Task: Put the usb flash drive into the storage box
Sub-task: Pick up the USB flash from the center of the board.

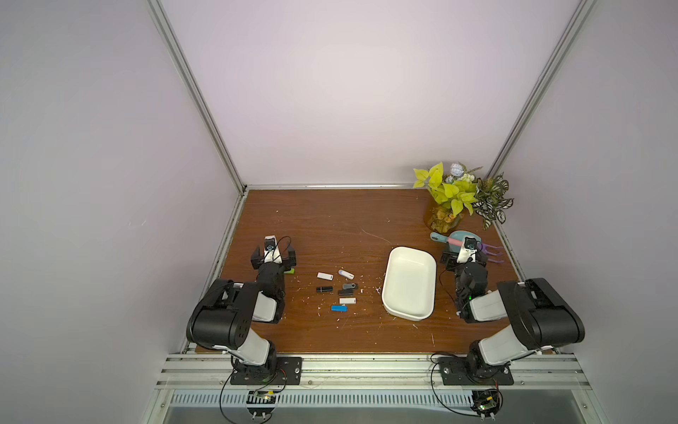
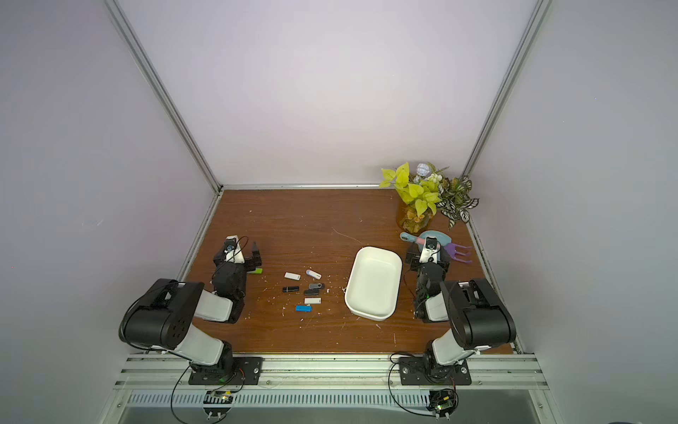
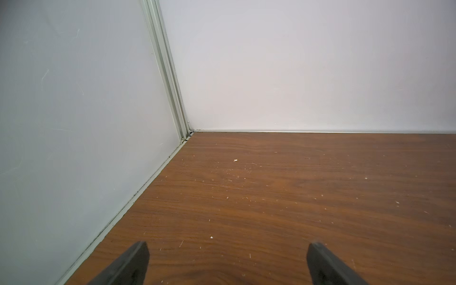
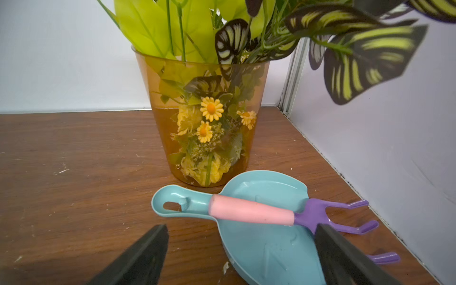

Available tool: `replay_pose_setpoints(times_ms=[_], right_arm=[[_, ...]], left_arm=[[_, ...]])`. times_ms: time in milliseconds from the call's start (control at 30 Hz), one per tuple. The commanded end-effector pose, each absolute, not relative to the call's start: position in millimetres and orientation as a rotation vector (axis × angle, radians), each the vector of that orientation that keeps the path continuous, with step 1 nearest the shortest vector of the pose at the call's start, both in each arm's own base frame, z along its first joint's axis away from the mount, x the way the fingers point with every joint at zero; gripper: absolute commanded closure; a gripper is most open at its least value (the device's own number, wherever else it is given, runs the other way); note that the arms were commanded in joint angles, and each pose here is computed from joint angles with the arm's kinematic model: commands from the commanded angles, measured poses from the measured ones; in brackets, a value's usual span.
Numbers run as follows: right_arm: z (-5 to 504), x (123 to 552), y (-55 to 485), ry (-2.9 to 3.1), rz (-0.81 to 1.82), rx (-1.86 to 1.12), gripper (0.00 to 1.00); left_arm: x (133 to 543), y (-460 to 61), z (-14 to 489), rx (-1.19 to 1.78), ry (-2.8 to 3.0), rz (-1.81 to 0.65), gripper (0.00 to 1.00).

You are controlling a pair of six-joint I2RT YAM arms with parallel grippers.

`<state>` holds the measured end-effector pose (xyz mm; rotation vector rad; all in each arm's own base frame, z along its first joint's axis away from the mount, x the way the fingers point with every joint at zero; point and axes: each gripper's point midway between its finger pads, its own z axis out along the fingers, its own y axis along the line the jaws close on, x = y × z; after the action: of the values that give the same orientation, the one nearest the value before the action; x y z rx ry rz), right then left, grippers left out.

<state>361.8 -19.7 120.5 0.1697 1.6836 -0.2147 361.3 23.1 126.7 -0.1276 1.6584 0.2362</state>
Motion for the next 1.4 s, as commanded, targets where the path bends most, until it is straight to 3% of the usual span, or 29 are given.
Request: replay_pose_setpoints(times_ms=[0, 1133, 1300, 1367], right_arm=[[129.5, 363.5, -19.5, 1.649, -0.195, 0.180, 0.01], [129.1, 363.8, -19.5, 1.651, -0.194, 0.181, 0.01], [132.4, 361.5, -20.4, 1.657, -0.227, 0.192, 0.00], [139.3, 356.1, -15.9, 1.634, -0.229, 0.163, 0.00]], left_arm=[[362.4, 27.1, 128.9, -0.142, 1.649, 0.237, 0.01], [361.9, 26.8, 130.6, -0.136, 1.643, 0.236, 0.01], [356.0, 18.3, 179.5, -0.124, 1.588, 0.216, 0.01], [341.6, 19.4, 203.9, -0.265, 1.488, 0.066, 0.01]])
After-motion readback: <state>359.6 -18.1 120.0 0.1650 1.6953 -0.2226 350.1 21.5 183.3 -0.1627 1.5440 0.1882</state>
